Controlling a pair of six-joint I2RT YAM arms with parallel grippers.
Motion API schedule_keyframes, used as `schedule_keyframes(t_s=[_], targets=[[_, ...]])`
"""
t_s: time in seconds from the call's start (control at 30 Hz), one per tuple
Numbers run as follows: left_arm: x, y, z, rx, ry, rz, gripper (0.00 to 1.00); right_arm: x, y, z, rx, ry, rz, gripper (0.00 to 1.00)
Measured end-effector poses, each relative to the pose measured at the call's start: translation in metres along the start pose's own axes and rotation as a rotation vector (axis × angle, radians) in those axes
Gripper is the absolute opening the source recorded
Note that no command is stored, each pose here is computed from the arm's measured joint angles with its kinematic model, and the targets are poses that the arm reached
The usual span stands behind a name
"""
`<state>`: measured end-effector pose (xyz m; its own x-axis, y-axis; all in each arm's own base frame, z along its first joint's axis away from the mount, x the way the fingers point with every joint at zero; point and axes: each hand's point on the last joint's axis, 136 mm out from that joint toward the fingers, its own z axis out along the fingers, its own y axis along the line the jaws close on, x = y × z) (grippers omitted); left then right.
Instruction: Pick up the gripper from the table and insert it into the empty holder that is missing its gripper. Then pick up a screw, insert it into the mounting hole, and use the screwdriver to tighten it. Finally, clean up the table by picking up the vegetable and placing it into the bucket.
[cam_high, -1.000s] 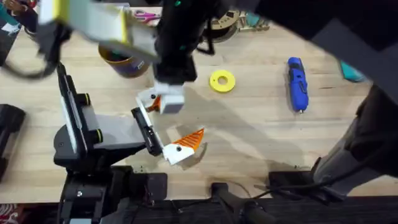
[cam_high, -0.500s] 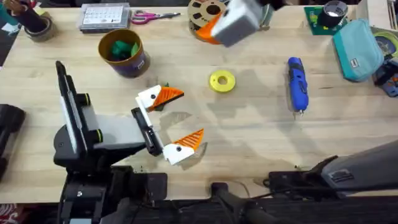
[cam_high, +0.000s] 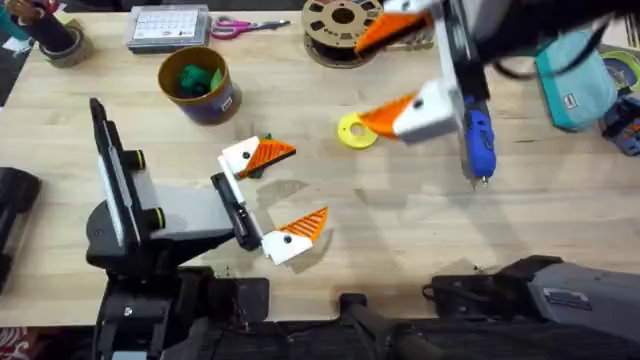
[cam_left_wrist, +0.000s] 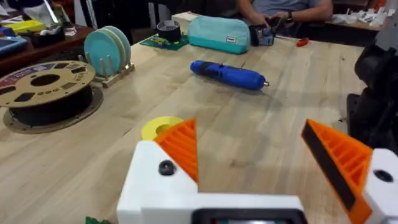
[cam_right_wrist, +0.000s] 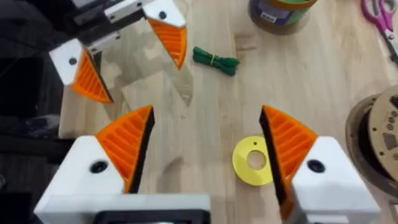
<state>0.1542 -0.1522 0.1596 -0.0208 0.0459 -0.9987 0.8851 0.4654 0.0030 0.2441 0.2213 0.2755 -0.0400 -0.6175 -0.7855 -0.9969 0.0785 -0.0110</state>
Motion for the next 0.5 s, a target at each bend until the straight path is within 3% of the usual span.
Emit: schedule_keyframes(t_s=[0.3,0.5], targets=[[0.000,0.000,0.000,0.000,0.000,0.000,0.990,0.051,0.033,0.029,-0.030,-0.065,-0.043,0.996],[0.000,0.000,0.000,0.000,0.000,0.000,0.990,0.077,0.053,0.039,-0.066,-0.080,-0.006,0.996]])
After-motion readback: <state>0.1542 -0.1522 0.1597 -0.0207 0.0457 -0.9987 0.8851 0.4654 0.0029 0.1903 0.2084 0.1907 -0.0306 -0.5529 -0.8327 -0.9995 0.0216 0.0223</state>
